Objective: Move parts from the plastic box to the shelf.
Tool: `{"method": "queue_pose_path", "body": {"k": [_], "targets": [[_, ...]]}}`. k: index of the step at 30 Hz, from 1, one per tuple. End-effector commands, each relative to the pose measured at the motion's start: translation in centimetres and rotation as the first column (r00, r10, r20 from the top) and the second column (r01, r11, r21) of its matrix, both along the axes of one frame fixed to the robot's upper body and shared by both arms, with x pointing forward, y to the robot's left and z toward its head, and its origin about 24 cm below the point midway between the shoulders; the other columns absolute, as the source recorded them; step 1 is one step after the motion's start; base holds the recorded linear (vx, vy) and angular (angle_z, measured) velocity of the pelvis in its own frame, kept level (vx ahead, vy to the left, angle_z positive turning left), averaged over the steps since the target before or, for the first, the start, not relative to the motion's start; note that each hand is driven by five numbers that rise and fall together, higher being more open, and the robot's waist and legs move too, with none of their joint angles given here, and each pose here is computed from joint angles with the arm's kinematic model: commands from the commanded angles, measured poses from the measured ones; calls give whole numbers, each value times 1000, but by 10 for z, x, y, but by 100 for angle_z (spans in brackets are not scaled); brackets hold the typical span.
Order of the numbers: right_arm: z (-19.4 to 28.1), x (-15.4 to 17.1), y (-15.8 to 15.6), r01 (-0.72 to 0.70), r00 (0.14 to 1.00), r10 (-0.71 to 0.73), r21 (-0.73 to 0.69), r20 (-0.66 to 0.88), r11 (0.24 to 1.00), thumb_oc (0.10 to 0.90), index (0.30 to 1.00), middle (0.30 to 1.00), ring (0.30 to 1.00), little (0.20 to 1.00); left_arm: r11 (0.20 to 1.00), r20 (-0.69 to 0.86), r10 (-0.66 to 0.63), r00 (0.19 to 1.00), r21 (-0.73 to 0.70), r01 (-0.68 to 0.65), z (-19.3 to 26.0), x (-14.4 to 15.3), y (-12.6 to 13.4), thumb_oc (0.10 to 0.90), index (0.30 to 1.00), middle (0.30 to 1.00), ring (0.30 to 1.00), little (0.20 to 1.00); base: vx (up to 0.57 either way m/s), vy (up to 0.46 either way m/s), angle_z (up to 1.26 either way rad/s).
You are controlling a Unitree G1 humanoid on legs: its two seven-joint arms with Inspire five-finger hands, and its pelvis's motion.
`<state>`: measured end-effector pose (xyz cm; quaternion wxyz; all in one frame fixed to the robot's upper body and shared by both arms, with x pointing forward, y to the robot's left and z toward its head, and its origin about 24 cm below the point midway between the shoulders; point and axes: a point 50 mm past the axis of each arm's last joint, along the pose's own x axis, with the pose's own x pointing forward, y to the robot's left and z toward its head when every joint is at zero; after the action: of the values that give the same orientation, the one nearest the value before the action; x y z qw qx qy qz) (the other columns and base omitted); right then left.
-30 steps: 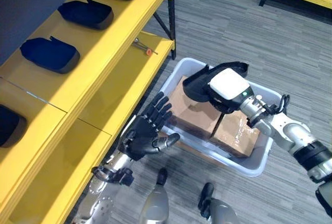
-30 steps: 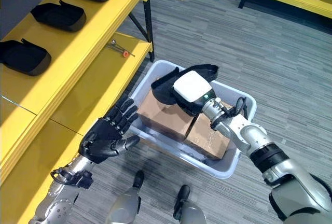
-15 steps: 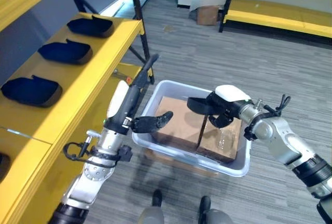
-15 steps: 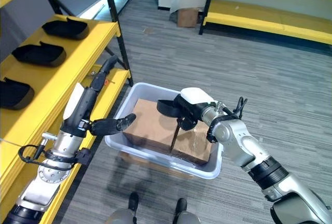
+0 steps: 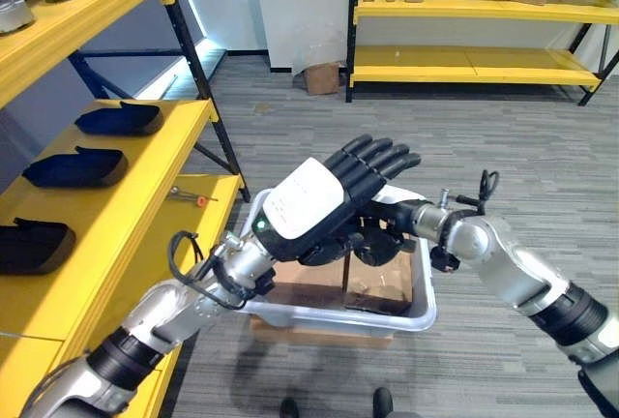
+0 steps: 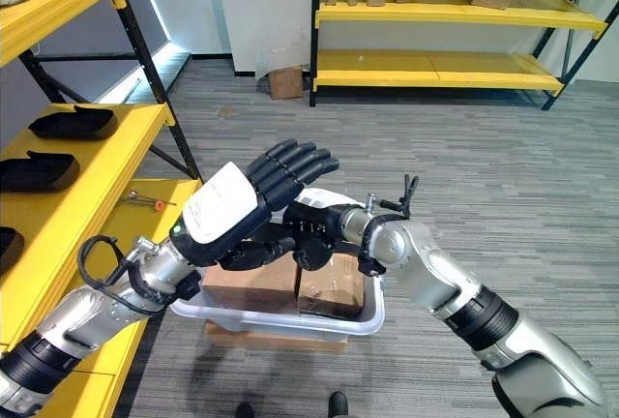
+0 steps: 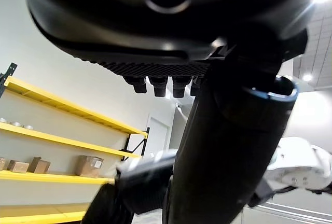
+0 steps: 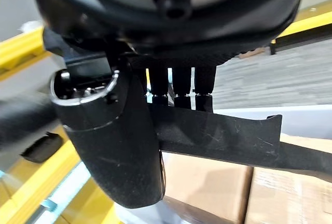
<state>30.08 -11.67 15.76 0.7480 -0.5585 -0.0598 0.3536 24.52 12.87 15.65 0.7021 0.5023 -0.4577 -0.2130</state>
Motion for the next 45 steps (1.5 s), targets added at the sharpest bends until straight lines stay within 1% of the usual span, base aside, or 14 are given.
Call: {"method": "queue_pose_path", "body": {"k": [1, 5, 9, 11, 14, 15, 18, 21, 22, 28, 33, 37, 41, 45], "targets": [[58, 4, 26, -91, 968, 73, 65, 240, 994, 400, 300, 300, 300, 300, 998, -16, 0, 1000, -63, -1, 3, 5, 1, 900, 1000, 1000, 1000, 1000, -2, 13, -10], [63, 9, 26, -62, 960, 38, 79, 277, 995, 400, 300, 300, 300, 300, 998, -101, 13, 995, -53, -18, -7, 8, 2, 900, 1000, 1000, 1000, 1000, -2, 18, -6], [77, 8, 15, -1, 892, -23, 52, 451, 999, 400, 300, 300, 300, 300, 992, -158, 70, 985, -90, -85, -14, 9, 12, 900, 1000, 1000, 1000, 1000, 5, 9, -3], [80, 8, 13, 15, 877, -34, 44, 480, 999, 400, 300, 300, 300, 300, 991, -166, 88, 982, -86, -103, -17, 9, 15, 900, 1000, 1000, 1000, 1000, 0, 0, 0], [85, 7, 4, 55, 846, -60, 26, 531, 998, 400, 300, 300, 300, 300, 972, -194, 193, 962, -97, -215, -27, 12, 32, 900, 1000, 1000, 1000, 1000, 0, 0, 0], [85, 7, 3, 58, 844, -62, 23, 533, 998, 400, 300, 300, 300, 300, 970, -196, 199, 960, -100, -222, -28, 12, 34, 900, 1000, 1000, 1000, 1000, 0, 0, 0], [84, 7, -11, 113, 828, -99, 9, 552, 994, 400, 300, 300, 300, 300, 942, -193, 286, 939, -120, -312, -32, 10, 55, 900, 1000, 1000, 1000, 1000, 0, 0, 0], [85, 10, -15, 128, 829, -108, 2, 549, 992, 400, 300, 300, 300, 300, 931, -163, 334, 928, -96, -352, -33, 8, 66, 900, 1000, 1000, 1000, 1000, 0, 0, 0], [87, 9, -16, 119, 833, -100, 0, 544, 993, 400, 300, 300, 300, 300, 920, -141, 369, 919, -87, -383, -33, 8, 74, 900, 1000, 1000, 1000, 1000, 0, 0, 0], [91, 2, -9, 60, 820, -37, -20, 572, 998, 400, 300, 300, 300, 300, 902, -80, 417, 905, -85, -423, -30, 11, 82, 900, 1000, 1000, 1000, 1000, 0, 0, 0], [86, -11, 6, -44, 820, 69, -57, 569, 997, 400, 300, 300, 300, 300, 850, 8, 497, 868, -209, -484, -26, 15, 87, 900, 1000, 1000, 1000, 1000, 0, 0, 0], [83, -15, 11, -71, 828, 99, -72, 552, 995, 400, 300, 300, 300, 300, 845, 50, 510, 859, -220, -488, -24, 17, 87, 900, 1000, 1000, 1000, 1000, 0, 0, 0], [84, -18, 16, -114, 825, 122, -50, 552, 992, 400, 300, 300, 300, 300, 873, 107, 481, 870, -155, -463, -24, 20, 80, 900, 1000, 1000, 1000, 1000, 0, 0, 0], [87, -22, 28, -177, 809, 167, -37, 563, 983, 400, 300, 300, 300, 300, 888, 66, 441, 895, -174, -425, -28, 24, 65, 900, 1000, 1000, 1000, 1000, 0, 0, 0]]}}
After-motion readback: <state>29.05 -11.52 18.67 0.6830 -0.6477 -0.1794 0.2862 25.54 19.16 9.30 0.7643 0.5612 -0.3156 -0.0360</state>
